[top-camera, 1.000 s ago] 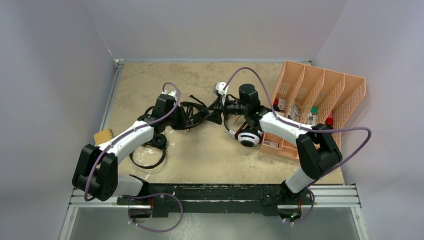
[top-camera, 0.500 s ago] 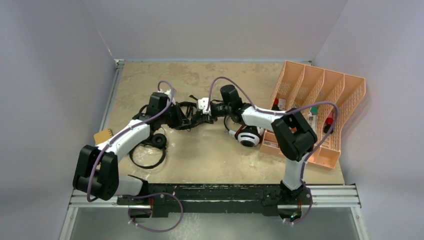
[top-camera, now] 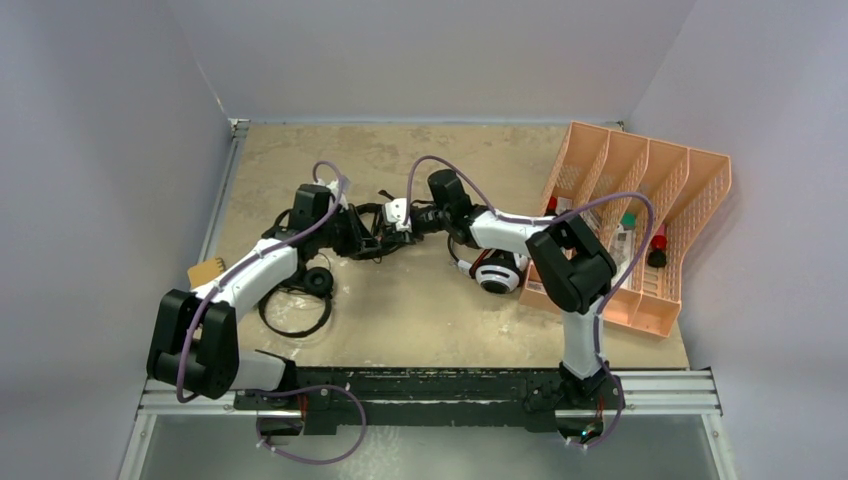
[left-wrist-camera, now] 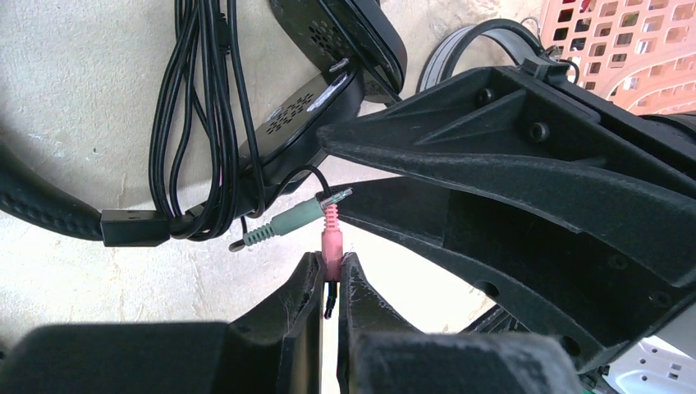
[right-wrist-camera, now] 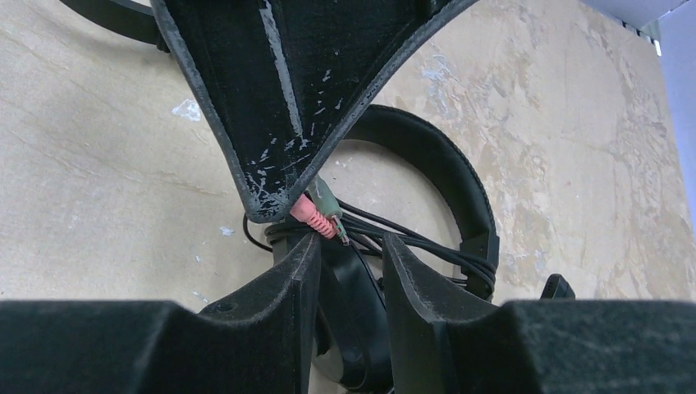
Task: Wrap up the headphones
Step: Adjust the headphones cable on the headphones.
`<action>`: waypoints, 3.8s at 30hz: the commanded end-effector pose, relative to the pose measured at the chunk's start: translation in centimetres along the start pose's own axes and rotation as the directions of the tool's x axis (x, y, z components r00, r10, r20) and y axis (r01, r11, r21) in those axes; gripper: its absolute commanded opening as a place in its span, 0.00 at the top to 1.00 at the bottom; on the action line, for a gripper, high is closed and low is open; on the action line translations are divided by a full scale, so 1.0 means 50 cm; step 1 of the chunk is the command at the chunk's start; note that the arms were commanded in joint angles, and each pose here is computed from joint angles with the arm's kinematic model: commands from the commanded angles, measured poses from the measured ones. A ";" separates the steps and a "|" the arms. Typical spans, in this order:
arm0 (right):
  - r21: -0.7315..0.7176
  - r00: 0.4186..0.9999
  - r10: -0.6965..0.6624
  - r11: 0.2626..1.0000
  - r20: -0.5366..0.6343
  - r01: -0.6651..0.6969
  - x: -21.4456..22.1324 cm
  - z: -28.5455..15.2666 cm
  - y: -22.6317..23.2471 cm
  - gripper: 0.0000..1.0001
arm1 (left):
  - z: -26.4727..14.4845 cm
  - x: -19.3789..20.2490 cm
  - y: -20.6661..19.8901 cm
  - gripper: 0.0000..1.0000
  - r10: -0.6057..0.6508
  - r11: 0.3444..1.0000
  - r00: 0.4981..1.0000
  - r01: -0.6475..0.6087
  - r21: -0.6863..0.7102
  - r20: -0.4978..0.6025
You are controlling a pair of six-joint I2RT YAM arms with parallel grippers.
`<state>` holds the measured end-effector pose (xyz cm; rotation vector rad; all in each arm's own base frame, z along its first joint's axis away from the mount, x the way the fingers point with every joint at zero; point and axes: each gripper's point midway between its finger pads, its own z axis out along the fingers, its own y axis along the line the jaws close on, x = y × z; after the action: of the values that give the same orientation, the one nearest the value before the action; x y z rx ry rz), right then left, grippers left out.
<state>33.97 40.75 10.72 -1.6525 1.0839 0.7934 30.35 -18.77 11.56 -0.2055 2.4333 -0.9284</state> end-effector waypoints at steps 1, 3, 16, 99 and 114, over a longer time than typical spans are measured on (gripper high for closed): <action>-0.005 0.995 -0.052 0.999 0.089 0.053 -0.051 0.017 -0.023 0.65 | -0.007 -0.020 -0.011 1.00 0.036 0.999 0.999 -0.037 0.039 0.032; -0.011 0.994 -0.049 0.999 0.095 0.051 -0.053 0.023 -0.022 0.65 | -0.008 -0.021 -0.010 1.00 0.035 0.998 0.999 -0.037 0.041 0.034; -0.016 0.980 0.130 0.992 0.151 -0.129 -0.057 0.047 -0.021 0.97 | 0.007 -0.046 0.013 1.00 -0.032 0.999 0.996 0.028 0.047 0.083; 0.452 0.342 0.940 0.311 -0.013 -0.836 0.078 0.009 -0.054 0.87 | 0.055 -0.120 0.049 0.73 0.119 0.981 0.957 -0.073 -0.178 0.263; 0.434 0.330 0.944 0.302 -0.011 -0.849 0.072 0.010 -0.046 0.87 | 0.063 -0.132 0.053 0.83 0.131 0.977 0.956 -0.079 -0.199 0.263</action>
<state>37.97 40.60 6.96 -0.6684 2.3335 0.9471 35.75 -16.26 8.48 -0.2841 2.3148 -0.5932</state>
